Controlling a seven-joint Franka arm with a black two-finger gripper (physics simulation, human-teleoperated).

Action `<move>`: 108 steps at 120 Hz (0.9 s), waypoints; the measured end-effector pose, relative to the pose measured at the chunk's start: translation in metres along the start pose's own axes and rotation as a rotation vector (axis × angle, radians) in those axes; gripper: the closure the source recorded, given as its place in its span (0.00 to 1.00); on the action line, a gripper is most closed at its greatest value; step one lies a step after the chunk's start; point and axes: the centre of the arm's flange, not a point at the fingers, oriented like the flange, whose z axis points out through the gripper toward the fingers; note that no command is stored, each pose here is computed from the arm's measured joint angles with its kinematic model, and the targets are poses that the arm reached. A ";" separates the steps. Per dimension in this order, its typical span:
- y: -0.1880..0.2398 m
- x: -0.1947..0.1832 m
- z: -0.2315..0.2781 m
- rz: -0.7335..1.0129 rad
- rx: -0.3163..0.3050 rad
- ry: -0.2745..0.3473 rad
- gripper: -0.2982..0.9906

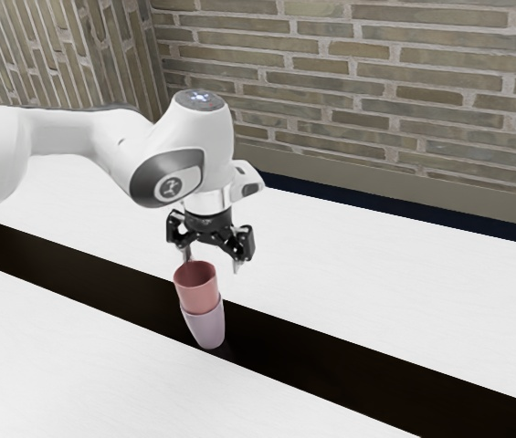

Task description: Place the left cup onto the right cup

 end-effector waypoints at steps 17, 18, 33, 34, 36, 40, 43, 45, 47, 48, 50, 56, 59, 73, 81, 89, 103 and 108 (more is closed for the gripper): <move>-0.007 -0.002 -0.019 -0.009 0.004 0.012 0.23; -0.007 -0.002 -0.020 -0.010 0.004 0.013 0.23; -0.018 -0.002 -0.036 -0.023 0.000 0.026 0.23; -0.018 -0.002 -0.037 -0.024 0.000 0.028 0.23; -0.020 -0.002 -0.039 -0.025 -0.001 0.029 0.23; -0.022 -0.002 -0.043 -0.026 -0.004 0.032 0.23; -0.024 -0.001 -0.046 -0.028 -0.008 0.034 0.23; -0.026 0.000 -0.048 -0.030 -0.011 0.035 0.23; -0.027 0.002 -0.050 -0.032 -0.015 0.035 0.23; -0.028 0.003 -0.051 -0.033 -0.016 0.035 0.23; -0.030 0.004 -0.053 -0.036 -0.020 0.034 0.23; -0.038 0.009 -0.058 -0.048 -0.029 0.031 0.23; -0.043 0.012 -0.061 -0.055 -0.034 0.028 0.23; -0.074 0.031 -0.079 -0.092 -0.050 0.028 0.23; -0.096 0.041 -0.087 -0.113 -0.051 0.025 0.23; -0.120 0.050 -0.094 -0.131 -0.050 0.023 0.23; -0.164 0.065 -0.113 -0.150 -0.048 0.032 0.23; -0.181 0.069 -0.123 -0.157 -0.046 0.036 0.23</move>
